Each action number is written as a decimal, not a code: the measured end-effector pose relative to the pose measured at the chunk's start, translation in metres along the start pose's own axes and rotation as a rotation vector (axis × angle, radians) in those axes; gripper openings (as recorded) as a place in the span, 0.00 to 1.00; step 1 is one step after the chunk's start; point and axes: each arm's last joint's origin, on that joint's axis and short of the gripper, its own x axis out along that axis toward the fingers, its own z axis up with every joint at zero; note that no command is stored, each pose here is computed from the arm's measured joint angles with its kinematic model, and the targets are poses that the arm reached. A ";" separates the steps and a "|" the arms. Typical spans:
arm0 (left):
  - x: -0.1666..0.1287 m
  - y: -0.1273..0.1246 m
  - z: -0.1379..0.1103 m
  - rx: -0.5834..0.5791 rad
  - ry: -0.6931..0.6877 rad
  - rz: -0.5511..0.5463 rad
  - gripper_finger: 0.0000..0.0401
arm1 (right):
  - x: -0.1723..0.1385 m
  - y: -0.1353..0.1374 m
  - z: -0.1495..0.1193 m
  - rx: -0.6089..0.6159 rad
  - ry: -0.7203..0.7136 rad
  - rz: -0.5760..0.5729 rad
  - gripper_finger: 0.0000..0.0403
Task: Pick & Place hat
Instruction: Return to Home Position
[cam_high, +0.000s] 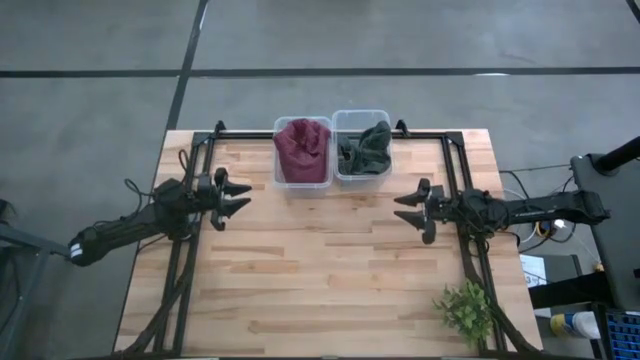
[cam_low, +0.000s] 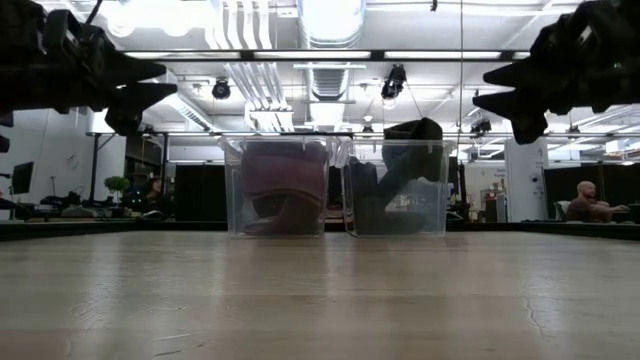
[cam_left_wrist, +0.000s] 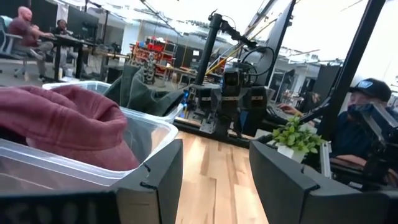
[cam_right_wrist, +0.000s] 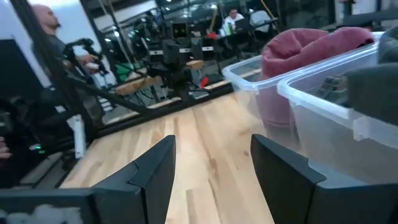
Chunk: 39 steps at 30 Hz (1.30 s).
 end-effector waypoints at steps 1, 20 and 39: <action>0.000 0.000 0.000 0.008 0.003 0.001 0.44 | -0.001 -0.001 -0.002 0.004 -0.005 0.011 0.50; 0.000 0.002 -0.010 -0.006 0.101 0.017 0.44 | -0.015 0.006 0.006 -0.013 -0.078 0.197 0.50; 0.000 0.001 -0.009 0.059 0.093 -0.012 0.44 | -0.023 0.001 -0.002 0.009 -0.001 0.159 0.50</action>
